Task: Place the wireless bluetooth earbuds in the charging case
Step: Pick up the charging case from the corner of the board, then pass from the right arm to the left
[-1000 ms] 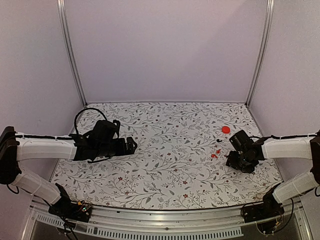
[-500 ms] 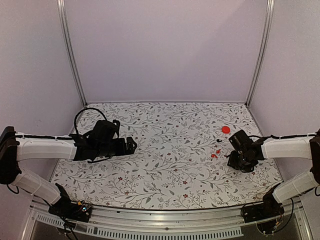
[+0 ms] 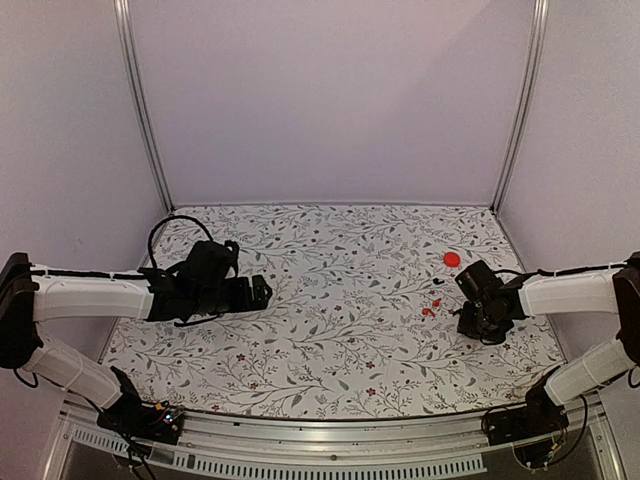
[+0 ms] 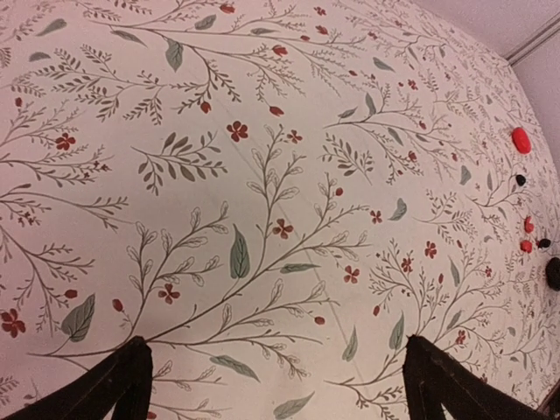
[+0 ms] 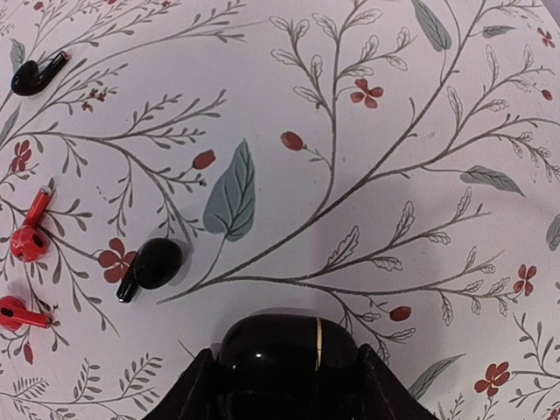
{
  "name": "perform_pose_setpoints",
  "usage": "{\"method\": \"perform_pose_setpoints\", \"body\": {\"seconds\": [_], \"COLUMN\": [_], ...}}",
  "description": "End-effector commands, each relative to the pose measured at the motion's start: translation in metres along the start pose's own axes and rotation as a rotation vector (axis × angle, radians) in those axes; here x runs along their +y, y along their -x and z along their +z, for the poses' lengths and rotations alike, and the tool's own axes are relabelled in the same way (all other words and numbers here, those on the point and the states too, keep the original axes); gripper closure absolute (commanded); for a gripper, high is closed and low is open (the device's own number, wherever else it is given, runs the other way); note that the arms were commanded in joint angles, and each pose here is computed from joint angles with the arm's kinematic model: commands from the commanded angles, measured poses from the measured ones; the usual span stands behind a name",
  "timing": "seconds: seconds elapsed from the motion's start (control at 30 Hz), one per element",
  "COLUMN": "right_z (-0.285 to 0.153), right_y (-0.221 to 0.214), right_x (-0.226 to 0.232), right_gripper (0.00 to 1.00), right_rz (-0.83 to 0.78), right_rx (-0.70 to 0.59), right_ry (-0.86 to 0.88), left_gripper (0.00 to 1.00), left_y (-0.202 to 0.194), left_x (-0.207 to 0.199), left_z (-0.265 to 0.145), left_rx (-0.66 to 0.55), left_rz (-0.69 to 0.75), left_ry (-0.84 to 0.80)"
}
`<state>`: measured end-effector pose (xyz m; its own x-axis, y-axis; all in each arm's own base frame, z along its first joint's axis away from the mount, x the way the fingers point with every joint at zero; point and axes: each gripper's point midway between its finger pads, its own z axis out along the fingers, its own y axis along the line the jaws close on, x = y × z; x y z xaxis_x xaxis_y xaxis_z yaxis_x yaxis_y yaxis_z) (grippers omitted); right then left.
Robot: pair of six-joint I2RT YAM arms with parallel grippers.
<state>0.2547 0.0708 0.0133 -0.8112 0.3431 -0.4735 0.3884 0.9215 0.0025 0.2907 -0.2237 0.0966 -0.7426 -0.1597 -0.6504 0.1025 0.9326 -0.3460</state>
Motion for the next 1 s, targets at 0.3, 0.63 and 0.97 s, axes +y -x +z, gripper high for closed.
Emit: {"method": "perform_pose_setpoints", "body": {"seconds": [0.3,0.63,0.97], "right_z": [-0.057,-0.123,-0.194], "right_y": [0.012,-0.020,-0.099], "right_x": [0.076,0.201,0.280], "right_gripper": [0.60,0.60,0.57], "right_rz": [-0.206,-0.776,-1.320], "right_rx": [-0.048,-0.263,-0.549], "right_ry": [0.252,0.519,0.780], "left_gripper": [0.00,0.00,0.00], "left_y": [0.008,0.002,-0.014], "left_x": [-0.017,-0.060,-0.079], "left_z": [-0.008,-0.027,-0.069], "left_rx": [-0.010,0.048,0.134], "left_rz": [0.095,0.189,0.183], "left_ry": [-0.054,-0.342,-0.602]}}
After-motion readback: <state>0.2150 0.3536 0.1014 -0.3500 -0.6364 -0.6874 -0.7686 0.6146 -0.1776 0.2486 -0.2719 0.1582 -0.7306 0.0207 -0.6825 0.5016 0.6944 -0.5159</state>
